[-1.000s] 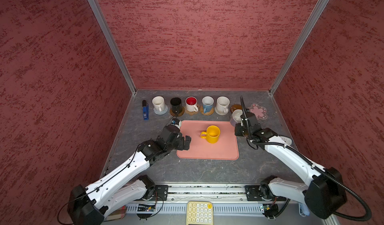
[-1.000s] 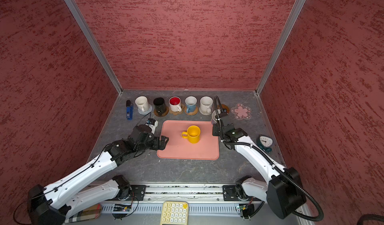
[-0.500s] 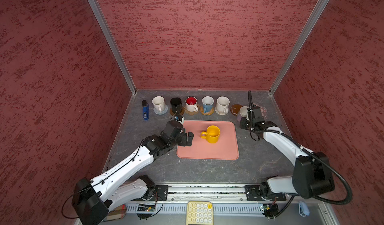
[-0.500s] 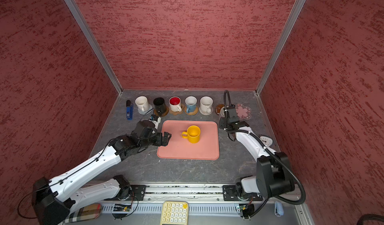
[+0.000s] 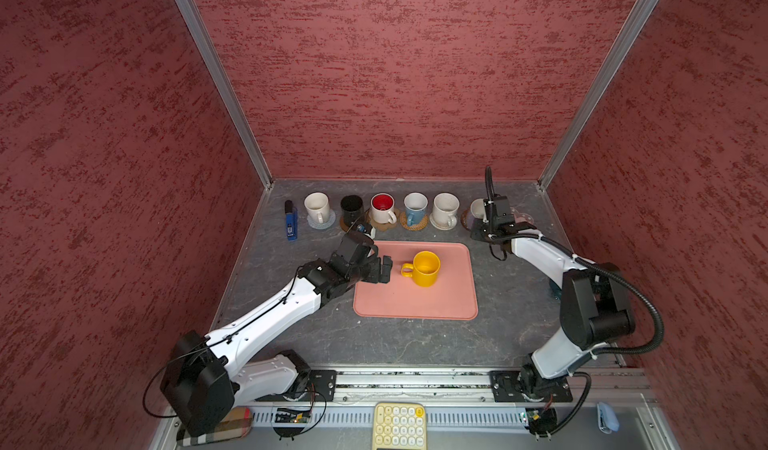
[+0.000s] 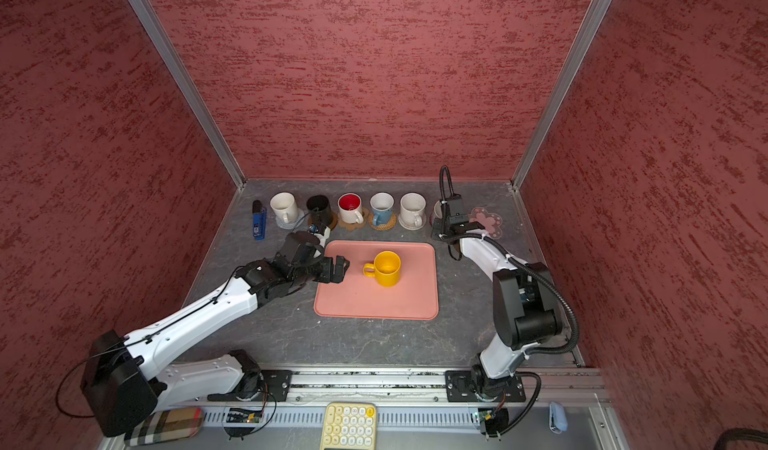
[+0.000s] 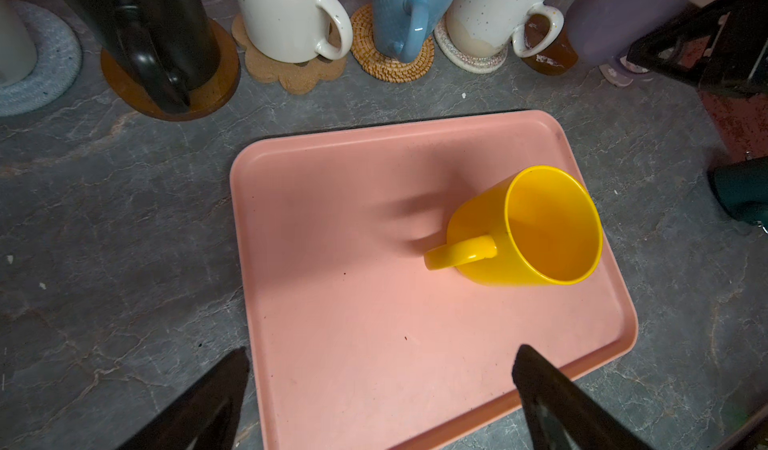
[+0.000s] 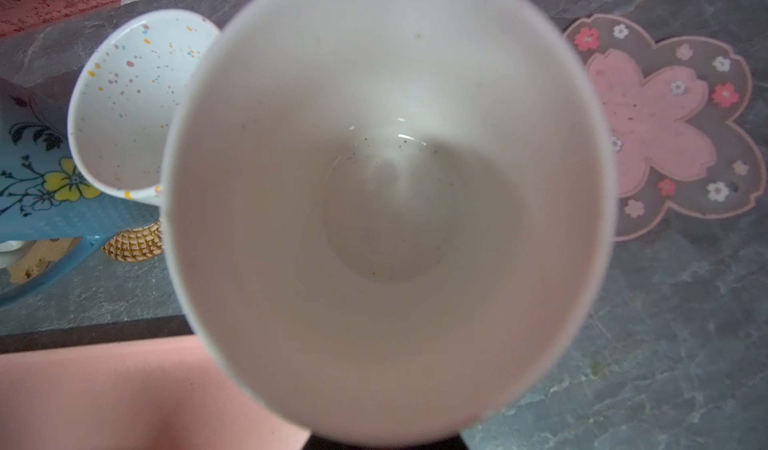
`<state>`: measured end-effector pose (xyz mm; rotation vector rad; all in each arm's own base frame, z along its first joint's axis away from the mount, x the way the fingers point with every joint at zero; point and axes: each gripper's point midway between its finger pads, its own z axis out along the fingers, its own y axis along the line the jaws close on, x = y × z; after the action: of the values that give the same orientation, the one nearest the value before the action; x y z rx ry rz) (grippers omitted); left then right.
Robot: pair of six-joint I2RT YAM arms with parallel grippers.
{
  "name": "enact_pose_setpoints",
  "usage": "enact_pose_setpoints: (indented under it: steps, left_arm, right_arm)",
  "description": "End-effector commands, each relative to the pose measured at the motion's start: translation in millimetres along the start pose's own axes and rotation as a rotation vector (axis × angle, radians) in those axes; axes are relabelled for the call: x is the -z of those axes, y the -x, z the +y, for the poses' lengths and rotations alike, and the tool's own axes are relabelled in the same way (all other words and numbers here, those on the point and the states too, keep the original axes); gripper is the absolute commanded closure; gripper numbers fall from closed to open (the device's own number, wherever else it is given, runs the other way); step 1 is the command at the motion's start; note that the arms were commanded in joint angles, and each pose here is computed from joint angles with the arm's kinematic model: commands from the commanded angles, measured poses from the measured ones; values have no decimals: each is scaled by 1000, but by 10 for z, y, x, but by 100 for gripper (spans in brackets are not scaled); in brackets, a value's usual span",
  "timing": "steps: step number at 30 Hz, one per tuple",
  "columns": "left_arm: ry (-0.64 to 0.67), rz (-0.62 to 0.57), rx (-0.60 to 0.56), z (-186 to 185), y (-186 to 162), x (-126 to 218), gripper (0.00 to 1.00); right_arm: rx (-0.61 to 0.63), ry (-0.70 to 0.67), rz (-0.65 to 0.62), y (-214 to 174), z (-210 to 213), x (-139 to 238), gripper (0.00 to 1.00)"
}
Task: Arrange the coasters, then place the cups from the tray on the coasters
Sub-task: 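Lift the lavender mug with the right gripper toward the brown glossy coaster, then lower the lavender mug onto the brown glossy coaster and open the right gripper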
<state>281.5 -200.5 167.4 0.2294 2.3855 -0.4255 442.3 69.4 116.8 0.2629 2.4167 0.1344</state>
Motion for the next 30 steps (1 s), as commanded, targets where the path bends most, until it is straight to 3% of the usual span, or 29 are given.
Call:
enact_pose_setpoints:
  steps: [1,30]
  left_arm:
    - [-38,-58,-22,-107,222,45,0]
    - [-45,-49,-35,-112,232,-131,0]
  right_arm:
    - [4,9,-135,485,60,56,100]
    - [27,-65,-91,569,-78,-476,100]
